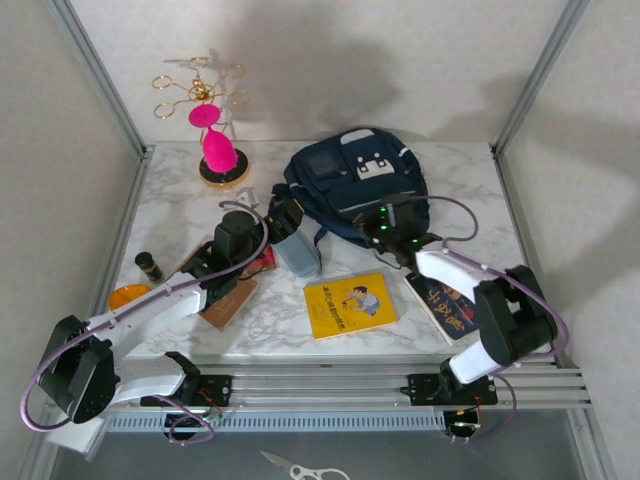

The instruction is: Pack books, pencil case, and school supplies into a backpack

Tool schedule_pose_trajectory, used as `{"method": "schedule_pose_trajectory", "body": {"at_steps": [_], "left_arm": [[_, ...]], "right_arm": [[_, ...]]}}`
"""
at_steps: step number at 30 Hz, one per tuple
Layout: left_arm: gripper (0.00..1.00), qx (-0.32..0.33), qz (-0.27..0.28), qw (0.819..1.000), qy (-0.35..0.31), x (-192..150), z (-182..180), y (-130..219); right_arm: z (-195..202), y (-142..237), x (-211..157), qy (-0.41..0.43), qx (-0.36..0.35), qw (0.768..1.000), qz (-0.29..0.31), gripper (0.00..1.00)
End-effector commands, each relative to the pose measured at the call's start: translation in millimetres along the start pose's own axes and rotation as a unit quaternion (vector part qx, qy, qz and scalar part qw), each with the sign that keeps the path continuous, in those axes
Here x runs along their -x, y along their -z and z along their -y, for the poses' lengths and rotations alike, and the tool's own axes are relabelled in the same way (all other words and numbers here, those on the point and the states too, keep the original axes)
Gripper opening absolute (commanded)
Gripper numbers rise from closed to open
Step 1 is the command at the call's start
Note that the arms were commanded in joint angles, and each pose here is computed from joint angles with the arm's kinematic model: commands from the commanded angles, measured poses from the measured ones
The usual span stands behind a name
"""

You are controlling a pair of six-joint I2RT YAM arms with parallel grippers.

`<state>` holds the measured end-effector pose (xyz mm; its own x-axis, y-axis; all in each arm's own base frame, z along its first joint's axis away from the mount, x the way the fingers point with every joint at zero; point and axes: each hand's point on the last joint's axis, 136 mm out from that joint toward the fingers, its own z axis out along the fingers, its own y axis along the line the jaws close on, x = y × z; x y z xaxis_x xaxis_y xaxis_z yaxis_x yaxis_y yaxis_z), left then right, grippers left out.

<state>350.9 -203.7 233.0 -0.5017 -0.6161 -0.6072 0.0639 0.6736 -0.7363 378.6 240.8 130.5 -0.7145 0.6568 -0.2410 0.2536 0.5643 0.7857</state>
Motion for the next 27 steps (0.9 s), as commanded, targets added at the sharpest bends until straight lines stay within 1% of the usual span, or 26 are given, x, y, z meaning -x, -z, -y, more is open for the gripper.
{"method": "schedule_pose_trajectory", "body": {"at_steps": [1, 4, 6, 7, 9, 12, 14, 17, 20, 23, 27], "left_arm": [[0.99, 0.003, -0.004, 1.0, 0.007, 9, 6, 8], [0.99, 0.005, 0.0, 1.0, 0.015, 12, 7, 12], [0.99, 0.009, -0.003, 1.0, 0.02, 11, 5, 12], [0.99, 0.015, -0.007, 1.0, 0.023, 9, 4, 10], [0.99, 0.015, -0.015, 0.999, 0.033, 5, 3, 8], [0.99, 0.007, -0.031, 0.998, 0.053, -5, 6, 3], [0.99, 0.002, -0.046, 0.997, 0.062, -16, 12, -3], [0.99, -0.011, -0.074, 0.994, 0.077, -39, 24, -13], [0.99, -0.006, -0.094, 0.993, 0.075, -62, 36, -25], [0.99, 0.003, -0.117, 0.991, 0.067, -90, 47, -38], [0.99, 0.014, -0.134, 0.988, 0.076, -118, 49, -55]], "right_arm": [[-64, -14, 4, 0.005, 0.076, 0.996, 0.045, 0.19], [-67, -12, -9, 0.027, 0.077, 0.996, 0.041, 0.29], [-64, -4, -15, 0.045, 0.072, 0.996, 0.036, 0.43], [-61, 3, -17, 0.057, 0.064, 0.996, 0.036, 0.48], [-56, 20, -17, 0.081, 0.052, 0.994, 0.042, 0.53], [-45, 50, -9, 0.118, 0.027, 0.991, 0.058, 0.63], [-36, 69, 8, 0.138, 0.01, 0.988, 0.073, 0.68], [-14, 88, 47, 0.136, -0.022, 0.986, 0.097, 0.74], [14, 92, 89, 0.135, -0.057, 0.982, 0.117, 0.79], [35, 77, 115, 0.133, -0.078, 0.983, 0.098, 0.8], [45, 45, 136, 0.149, -0.089, 0.983, 0.067, 0.78]]}}
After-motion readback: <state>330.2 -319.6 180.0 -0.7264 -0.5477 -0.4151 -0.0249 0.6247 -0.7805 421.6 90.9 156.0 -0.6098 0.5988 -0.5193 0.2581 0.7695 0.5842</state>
